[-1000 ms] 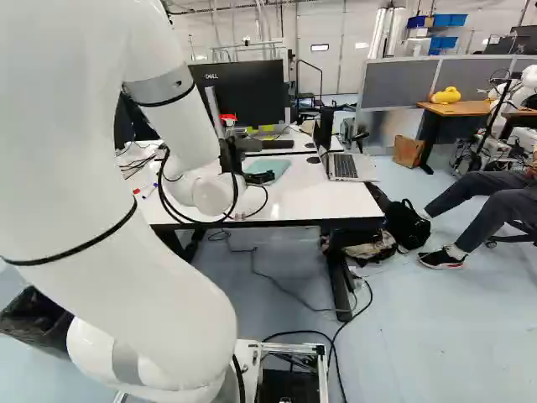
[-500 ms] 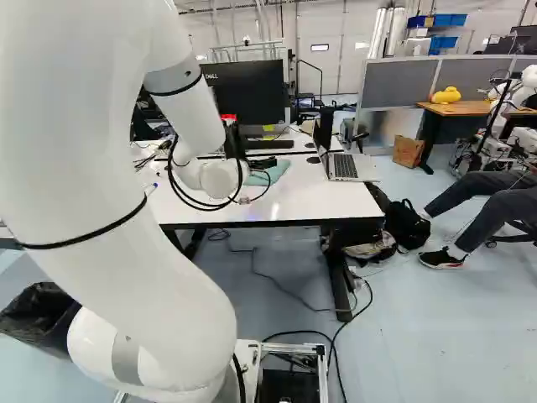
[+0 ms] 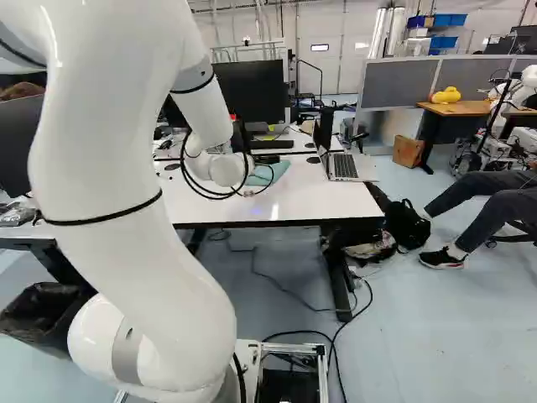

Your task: Clean the table with the green towel

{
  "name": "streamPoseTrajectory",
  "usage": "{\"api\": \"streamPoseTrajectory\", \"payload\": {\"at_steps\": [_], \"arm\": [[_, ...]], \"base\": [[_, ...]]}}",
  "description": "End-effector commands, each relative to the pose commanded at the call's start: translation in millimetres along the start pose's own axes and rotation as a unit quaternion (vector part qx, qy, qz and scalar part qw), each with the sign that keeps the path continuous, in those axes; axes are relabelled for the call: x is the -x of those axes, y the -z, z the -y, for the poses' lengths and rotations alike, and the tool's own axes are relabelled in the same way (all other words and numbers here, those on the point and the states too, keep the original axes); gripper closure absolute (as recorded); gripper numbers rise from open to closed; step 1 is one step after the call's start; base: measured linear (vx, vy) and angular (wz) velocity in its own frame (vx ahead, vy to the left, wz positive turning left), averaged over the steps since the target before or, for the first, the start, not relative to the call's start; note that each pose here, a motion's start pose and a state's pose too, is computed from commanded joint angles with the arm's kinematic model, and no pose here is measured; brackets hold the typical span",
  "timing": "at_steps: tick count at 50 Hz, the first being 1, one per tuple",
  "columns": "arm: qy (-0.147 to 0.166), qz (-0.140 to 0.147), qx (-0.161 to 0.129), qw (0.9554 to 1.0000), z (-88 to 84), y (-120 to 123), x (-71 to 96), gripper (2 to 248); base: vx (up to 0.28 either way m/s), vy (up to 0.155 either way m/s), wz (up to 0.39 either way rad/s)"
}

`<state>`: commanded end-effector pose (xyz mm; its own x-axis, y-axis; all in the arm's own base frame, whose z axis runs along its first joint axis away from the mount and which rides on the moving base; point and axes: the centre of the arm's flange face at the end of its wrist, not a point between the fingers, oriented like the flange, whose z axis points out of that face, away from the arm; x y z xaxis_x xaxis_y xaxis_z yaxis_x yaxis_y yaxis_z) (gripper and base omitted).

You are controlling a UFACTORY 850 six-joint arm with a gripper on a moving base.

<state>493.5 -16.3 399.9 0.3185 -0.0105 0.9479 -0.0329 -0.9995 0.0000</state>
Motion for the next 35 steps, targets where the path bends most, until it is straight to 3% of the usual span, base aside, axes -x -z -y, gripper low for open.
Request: {"api": "streamPoseTrajectory", "payload": {"at_steps": [35], "arm": [[-0.005,0.050,0.008,0.9987,-6.9,-68.5,-5.3,3]], "base": [[0.000,0.000,0.000]]}}
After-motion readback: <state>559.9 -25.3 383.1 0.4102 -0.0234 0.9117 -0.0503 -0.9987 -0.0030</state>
